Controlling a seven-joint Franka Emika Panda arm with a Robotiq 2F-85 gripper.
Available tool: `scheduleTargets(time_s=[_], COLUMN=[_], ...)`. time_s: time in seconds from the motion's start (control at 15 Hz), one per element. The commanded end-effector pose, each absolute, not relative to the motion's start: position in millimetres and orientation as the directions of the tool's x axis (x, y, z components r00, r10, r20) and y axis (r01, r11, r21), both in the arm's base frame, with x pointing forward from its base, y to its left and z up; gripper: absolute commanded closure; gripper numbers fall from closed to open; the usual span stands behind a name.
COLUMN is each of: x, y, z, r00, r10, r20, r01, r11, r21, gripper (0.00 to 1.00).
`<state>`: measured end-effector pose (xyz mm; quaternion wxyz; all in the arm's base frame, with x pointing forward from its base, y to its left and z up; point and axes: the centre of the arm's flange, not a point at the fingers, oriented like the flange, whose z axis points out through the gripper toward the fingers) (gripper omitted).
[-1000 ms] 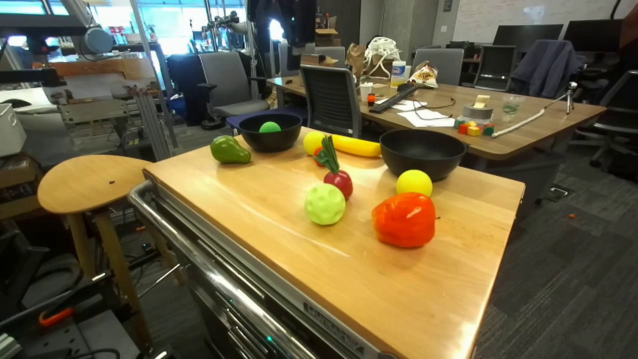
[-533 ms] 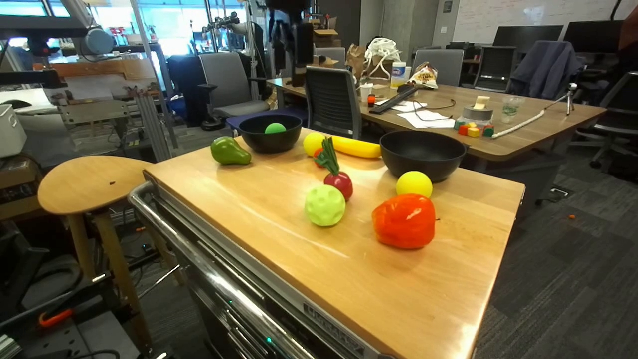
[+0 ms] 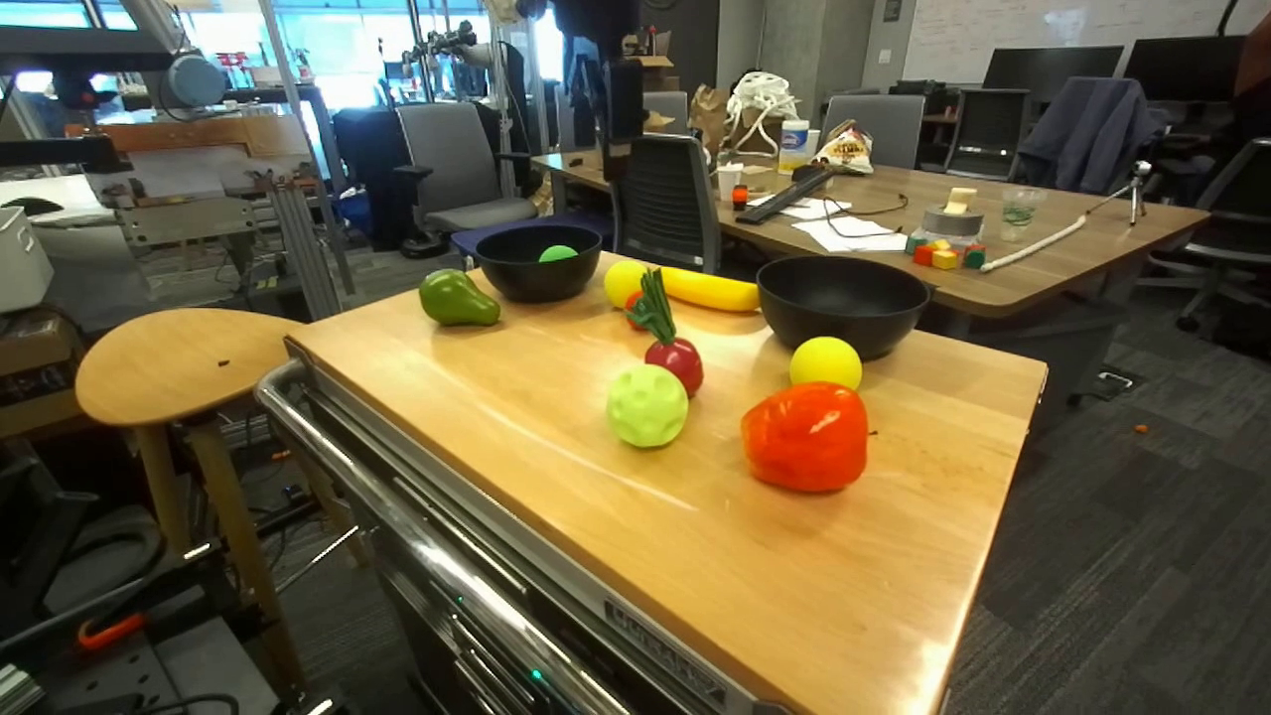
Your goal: Place the toy fruits and vegetables in the black bowls
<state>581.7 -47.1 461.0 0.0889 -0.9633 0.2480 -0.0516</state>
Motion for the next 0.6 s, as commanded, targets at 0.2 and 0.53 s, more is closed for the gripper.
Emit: scheduleTargets(time_s=[0.2,0.53], x=[634,669], y=[-65,-65], z=[462,408], r00=[0.752,0.711], r10=[-0.625,-0.68], r20=[0.21,0.178], r01=[-0.573,-0.659], r11=[-0.777,-0.733], r21=[-0.258,-0.17], gripper=[0.0,0.0])
